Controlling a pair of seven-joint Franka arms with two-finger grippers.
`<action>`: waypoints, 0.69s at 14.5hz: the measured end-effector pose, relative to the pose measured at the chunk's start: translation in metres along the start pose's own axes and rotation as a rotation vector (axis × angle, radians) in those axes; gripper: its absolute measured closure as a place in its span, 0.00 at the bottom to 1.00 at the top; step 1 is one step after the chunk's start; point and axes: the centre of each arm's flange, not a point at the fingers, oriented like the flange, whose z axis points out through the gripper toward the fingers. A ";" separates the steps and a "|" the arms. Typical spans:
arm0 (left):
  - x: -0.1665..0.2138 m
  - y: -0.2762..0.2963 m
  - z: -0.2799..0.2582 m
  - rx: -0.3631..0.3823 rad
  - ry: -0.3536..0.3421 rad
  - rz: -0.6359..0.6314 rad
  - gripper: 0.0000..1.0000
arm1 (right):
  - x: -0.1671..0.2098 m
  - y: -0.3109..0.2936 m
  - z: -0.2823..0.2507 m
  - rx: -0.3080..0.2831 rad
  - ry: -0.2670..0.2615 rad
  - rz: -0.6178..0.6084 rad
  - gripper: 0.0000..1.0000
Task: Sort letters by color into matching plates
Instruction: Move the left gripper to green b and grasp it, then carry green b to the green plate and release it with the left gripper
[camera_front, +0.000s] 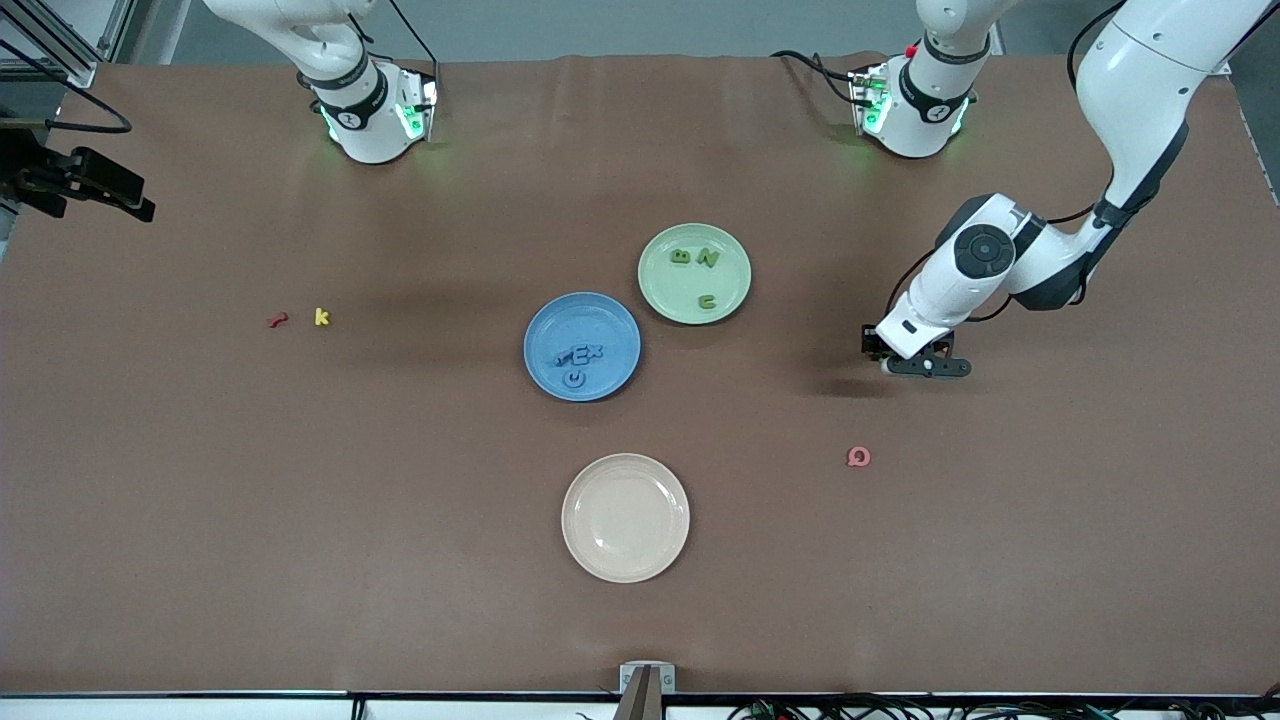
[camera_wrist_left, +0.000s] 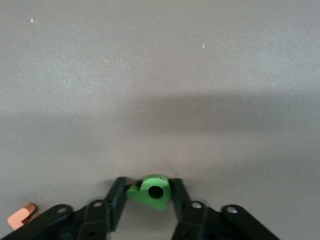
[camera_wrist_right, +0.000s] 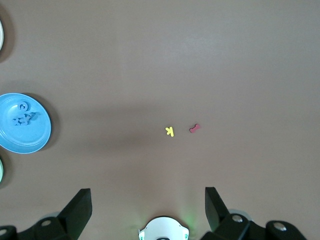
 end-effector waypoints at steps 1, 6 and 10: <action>0.000 0.000 -0.001 0.002 0.003 -0.001 0.61 | -0.001 0.000 -0.002 0.000 0.007 0.000 0.00; 0.001 -0.001 -0.001 0.000 0.004 -0.004 0.61 | -0.005 0.001 -0.008 0.002 0.032 0.000 0.00; 0.005 0.023 -0.015 -0.006 0.017 -0.023 0.61 | -0.005 0.001 -0.011 0.004 0.056 0.001 0.00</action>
